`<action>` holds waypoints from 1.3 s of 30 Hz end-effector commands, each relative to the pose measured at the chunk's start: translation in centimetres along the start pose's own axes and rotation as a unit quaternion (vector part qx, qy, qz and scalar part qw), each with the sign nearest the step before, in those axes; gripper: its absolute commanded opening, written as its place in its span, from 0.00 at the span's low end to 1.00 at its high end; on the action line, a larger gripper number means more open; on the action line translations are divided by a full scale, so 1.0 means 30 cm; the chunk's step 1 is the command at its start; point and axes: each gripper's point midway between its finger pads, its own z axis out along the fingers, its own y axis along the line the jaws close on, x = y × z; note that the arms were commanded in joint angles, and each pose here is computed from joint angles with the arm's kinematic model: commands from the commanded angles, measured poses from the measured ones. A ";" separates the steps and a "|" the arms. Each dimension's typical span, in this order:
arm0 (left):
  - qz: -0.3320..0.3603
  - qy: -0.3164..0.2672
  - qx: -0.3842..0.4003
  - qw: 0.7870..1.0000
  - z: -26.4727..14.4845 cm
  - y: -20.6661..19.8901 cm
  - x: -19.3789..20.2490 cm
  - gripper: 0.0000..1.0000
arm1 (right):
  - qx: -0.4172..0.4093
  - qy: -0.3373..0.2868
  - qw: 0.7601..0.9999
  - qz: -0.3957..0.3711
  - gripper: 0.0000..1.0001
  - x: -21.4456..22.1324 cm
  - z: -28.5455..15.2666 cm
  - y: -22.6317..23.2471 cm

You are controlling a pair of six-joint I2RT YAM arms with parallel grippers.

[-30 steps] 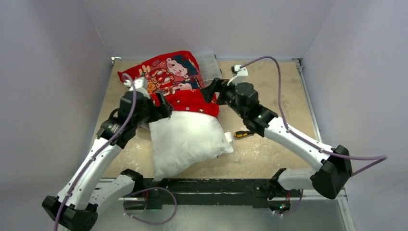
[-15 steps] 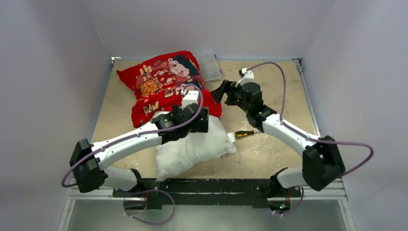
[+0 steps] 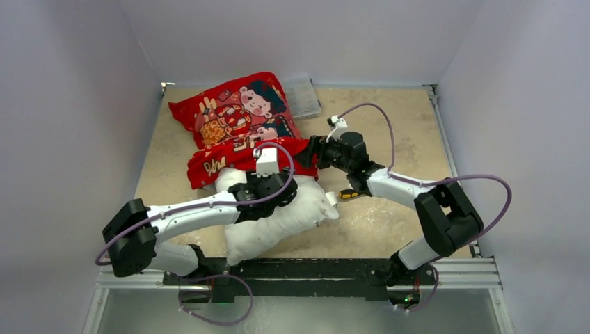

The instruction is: Remove the pillowcase from the pillow

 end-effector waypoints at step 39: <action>0.044 0.151 0.402 0.902 -0.558 -0.059 0.089 0.00 | 0.125 -0.279 0.952 0.000 0.00 -1.047 0.079 -0.346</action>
